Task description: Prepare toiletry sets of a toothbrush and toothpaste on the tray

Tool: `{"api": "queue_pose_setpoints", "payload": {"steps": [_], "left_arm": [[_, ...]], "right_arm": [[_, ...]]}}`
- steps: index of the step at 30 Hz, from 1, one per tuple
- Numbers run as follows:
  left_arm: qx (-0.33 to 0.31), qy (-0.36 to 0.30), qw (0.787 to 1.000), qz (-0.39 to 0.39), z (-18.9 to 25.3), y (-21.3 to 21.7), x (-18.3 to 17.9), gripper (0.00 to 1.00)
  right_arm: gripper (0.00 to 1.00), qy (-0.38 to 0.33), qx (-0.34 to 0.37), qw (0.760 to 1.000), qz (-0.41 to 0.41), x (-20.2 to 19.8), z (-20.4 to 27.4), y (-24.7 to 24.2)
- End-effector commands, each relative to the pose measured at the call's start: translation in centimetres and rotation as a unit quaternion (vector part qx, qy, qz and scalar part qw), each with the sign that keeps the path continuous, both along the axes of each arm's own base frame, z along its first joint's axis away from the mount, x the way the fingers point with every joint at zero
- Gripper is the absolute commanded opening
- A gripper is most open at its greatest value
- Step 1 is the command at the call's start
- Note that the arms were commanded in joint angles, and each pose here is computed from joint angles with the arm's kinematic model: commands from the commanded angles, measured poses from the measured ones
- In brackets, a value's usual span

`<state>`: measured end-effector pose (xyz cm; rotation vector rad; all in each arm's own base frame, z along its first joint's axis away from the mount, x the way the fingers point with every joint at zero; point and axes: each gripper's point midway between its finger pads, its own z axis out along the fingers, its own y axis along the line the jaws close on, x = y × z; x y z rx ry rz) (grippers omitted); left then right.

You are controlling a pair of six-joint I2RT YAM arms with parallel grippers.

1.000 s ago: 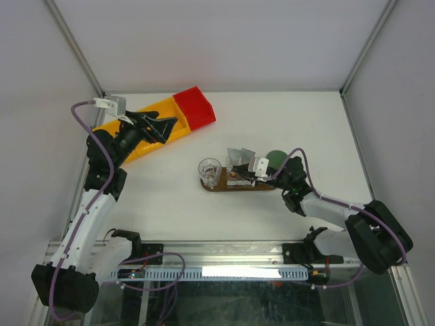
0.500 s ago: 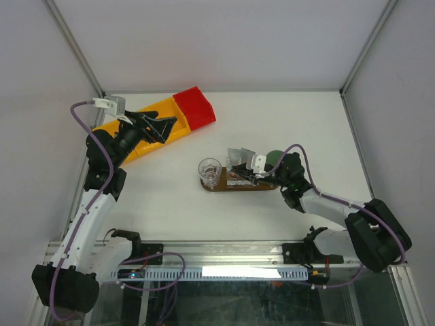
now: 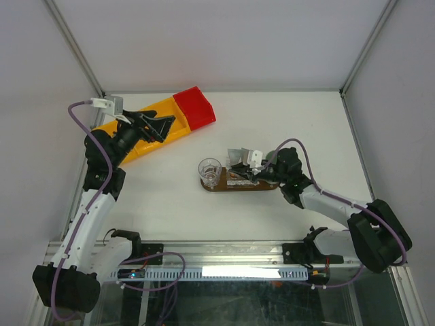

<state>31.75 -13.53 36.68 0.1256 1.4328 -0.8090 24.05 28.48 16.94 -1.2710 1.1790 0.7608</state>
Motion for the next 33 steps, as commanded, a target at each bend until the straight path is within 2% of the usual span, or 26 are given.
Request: {"api": "queue_pose_setpoints", "payload": {"steps": [1,13,19,26,28,30,33], "left_arm": [[-0.009,-0.031,0.999,-0.009,1.8,0.0,-0.6,0.99],[-0.011,-0.022,0.999,-0.039,1.6,-0.9,-1.3,0.99],[-0.051,0.117,0.984,-0.123,-3.2,-3.3,-4.8,0.88],[0.009,0.182,0.978,-0.105,-3.9,-8.3,-8.1,0.90],[0.034,0.218,0.970,-0.105,-5.5,-10.4,-8.6,0.83],[0.058,0.241,0.964,-0.097,-7.3,-11.7,-8.7,0.72],[0.079,0.247,0.962,-0.085,-8.4,-13.0,-8.7,0.55]], "right_arm": [[0.08,-0.005,0.001,1.000,0.009,0.4,1.9,0.5],[0.08,0.016,-0.013,1.000,0.008,0.6,1.8,0.6],[0.08,0.012,-0.010,1.000,0.008,0.8,2.1,0.7],[0.08,0.017,-0.013,1.000,0.009,1.1,1.7,0.9],[0.08,0.016,-0.012,1.000,0.009,1.1,1.8,0.9],[0.08,0.016,-0.012,1.000,0.009,1.0,1.8,0.8],[0.08,0.016,-0.012,1.000,0.008,0.9,1.9,0.7]]}}
